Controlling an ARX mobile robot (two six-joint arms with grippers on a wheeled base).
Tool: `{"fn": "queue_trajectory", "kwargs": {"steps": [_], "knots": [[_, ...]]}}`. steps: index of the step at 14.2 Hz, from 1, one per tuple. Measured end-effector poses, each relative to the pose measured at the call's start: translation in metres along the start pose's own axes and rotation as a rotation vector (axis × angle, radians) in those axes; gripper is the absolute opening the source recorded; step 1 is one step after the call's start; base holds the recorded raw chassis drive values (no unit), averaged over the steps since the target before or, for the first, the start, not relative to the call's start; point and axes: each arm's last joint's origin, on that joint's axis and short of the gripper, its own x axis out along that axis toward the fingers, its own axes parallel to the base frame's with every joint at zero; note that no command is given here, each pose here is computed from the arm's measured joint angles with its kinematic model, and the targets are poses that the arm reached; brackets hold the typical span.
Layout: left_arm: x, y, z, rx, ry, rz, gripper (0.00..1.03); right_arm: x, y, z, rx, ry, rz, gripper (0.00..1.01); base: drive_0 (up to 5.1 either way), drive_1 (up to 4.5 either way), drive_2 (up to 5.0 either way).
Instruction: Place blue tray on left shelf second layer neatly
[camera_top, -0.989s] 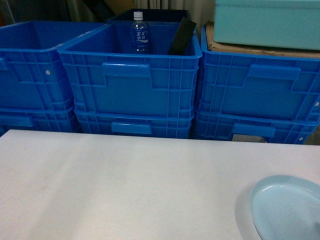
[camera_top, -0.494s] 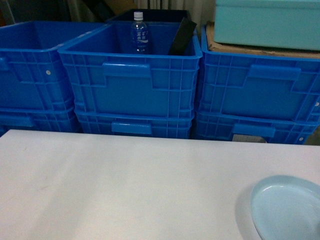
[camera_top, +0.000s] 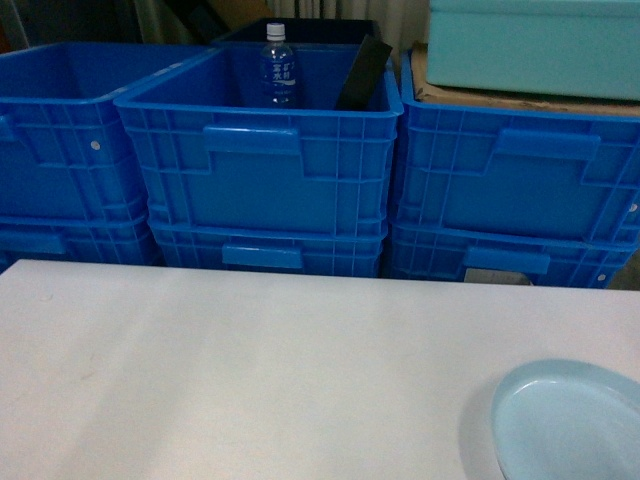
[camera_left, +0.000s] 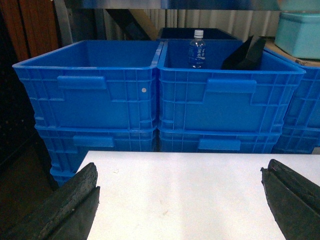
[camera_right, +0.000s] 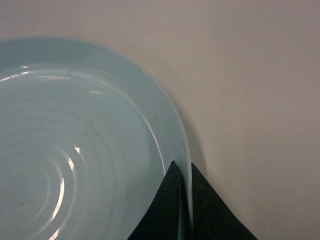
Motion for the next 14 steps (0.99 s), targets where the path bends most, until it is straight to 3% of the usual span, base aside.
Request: {"fn": "queue_trajectory", "kwargs": {"steps": [1, 3, 4, 6, 8, 14], "knots": [[0.0, 0.0, 0.0, 0.0, 0.0, 0.0, 0.98, -0.002, 0.0, -0.001, 0.005, -0.01, 0.004, 0.01, 0.0, 0.0, 0.0], [0.0, 0.0, 0.0, 0.0, 0.0, 0.0, 0.98, -0.023, 0.005, -0.003, 0.017, -0.042, 0.043, 0.02, 0.0, 0.0, 0.0], [0.0, 0.0, 0.0, 0.0, 0.0, 0.0, 0.98, -0.029, 0.007, 0.0, 0.008, -0.078, 0.048, 0.02, 0.0, 0.0, 0.0], [0.0, 0.0, 0.0, 0.0, 0.0, 0.0, 0.98, -0.051, 0.011, 0.016, -0.033, -0.214, 0.051, 0.02, 0.0, 0.0, 0.0], [0.0, 0.0, 0.0, 0.0, 0.0, 0.0, 0.98, -0.069, 0.013, 0.024, -0.048, -0.29, 0.056, 0.02, 0.0, 0.0, 0.0], [0.0, 0.0, 0.0, 0.0, 0.0, 0.0, 0.98, -0.129, 0.025, 0.057, -0.045, -0.488, 0.146, 0.02, 0.0, 0.0, 0.0]]}}
